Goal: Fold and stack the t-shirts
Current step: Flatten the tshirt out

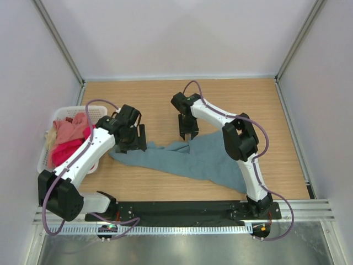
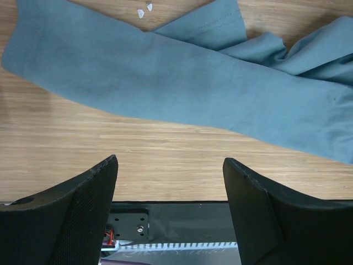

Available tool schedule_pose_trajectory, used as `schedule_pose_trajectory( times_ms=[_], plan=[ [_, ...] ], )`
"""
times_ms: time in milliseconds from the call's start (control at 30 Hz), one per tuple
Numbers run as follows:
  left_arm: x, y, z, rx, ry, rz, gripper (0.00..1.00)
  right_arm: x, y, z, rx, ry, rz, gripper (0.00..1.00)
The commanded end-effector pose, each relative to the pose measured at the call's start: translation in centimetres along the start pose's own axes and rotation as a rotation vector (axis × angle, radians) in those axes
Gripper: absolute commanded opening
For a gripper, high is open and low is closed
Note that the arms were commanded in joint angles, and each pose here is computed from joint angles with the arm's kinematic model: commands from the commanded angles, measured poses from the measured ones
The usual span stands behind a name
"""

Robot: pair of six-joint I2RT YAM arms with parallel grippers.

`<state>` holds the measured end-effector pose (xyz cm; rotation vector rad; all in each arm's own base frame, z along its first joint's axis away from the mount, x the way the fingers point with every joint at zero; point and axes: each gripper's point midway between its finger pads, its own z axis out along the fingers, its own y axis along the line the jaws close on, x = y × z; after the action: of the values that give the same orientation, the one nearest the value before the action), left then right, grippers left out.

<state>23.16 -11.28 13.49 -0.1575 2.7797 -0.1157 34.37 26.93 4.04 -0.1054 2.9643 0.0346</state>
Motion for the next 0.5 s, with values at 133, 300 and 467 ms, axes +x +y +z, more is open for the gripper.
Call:
schedule_pose_trajectory(
  times_ms=[133, 300, 467],
  plan=[
    [-1.1, -0.5, -1.0, 0.043, -0.048, -0.003, 0.78, -2.3, 0.4, -0.3, 0.027, -0.068, -0.009, 0.41],
    [-1.1, -0.3, -1.1, 0.045, -0.05, 0.001, 0.78, -2.0, 0.0, 0.2, 0.046, -0.056, -0.006, 0.41],
    [-1.1, -0.2, -1.0, 0.048, -0.046, -0.001, 0.78, -1.4, -0.1, 0.4, 0.042, -0.042, -0.006, 0.41]
  ],
)
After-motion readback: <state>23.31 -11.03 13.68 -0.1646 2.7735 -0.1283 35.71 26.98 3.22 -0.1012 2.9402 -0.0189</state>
